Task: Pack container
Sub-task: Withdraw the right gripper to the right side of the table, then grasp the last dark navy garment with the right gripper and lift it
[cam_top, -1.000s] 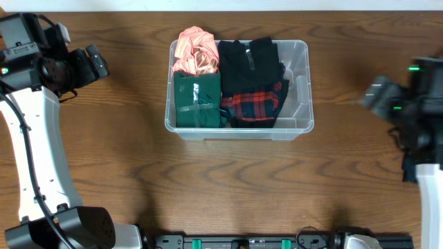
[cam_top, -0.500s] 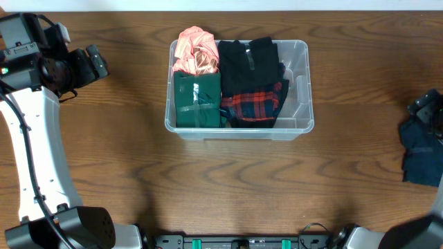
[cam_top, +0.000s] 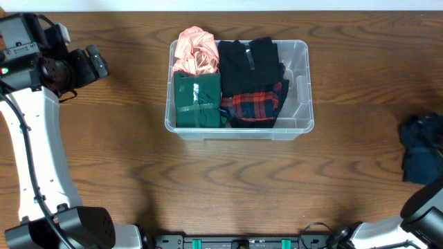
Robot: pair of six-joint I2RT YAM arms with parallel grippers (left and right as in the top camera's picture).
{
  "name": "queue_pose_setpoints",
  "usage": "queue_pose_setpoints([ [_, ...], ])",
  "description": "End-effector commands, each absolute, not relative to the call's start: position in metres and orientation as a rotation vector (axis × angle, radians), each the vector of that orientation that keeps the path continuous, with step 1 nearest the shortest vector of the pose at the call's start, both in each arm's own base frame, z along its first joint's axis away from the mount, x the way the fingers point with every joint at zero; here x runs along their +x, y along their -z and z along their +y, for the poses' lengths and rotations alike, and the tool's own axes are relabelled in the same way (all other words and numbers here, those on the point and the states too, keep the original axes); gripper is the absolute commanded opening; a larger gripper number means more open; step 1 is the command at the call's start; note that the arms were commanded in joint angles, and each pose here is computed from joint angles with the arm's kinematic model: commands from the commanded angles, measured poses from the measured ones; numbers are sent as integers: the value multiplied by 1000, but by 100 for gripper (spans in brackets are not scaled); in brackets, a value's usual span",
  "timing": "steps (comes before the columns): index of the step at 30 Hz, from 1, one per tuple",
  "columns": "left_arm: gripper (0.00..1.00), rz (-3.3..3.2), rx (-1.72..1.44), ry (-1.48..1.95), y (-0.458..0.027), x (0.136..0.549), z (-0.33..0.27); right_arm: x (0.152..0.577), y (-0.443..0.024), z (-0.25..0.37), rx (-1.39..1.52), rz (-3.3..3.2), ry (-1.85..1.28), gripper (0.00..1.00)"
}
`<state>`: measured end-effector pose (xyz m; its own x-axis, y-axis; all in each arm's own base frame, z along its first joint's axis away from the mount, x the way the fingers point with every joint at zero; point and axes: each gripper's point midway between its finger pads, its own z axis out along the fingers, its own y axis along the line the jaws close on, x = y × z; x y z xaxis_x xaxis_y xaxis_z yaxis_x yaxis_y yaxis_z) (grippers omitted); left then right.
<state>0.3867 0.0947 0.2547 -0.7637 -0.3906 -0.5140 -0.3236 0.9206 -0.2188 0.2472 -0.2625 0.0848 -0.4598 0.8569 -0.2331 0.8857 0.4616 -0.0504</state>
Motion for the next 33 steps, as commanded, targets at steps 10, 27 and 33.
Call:
queue_pose_setpoints([
  [10, 98, 2516, -496, 147, -252, 386, 96, 211, -76, -309, 1661, 2315, -115, 99],
  [27, 98, 2516, -496, 147, -252, 386, 96, 203, -26, -321, 1645, 2433, -99, 99],
  [33, 98, 2516, -496, 147, -252, 386, 96, 194, -24, -327, 1676, 2438, -45, 99],
])
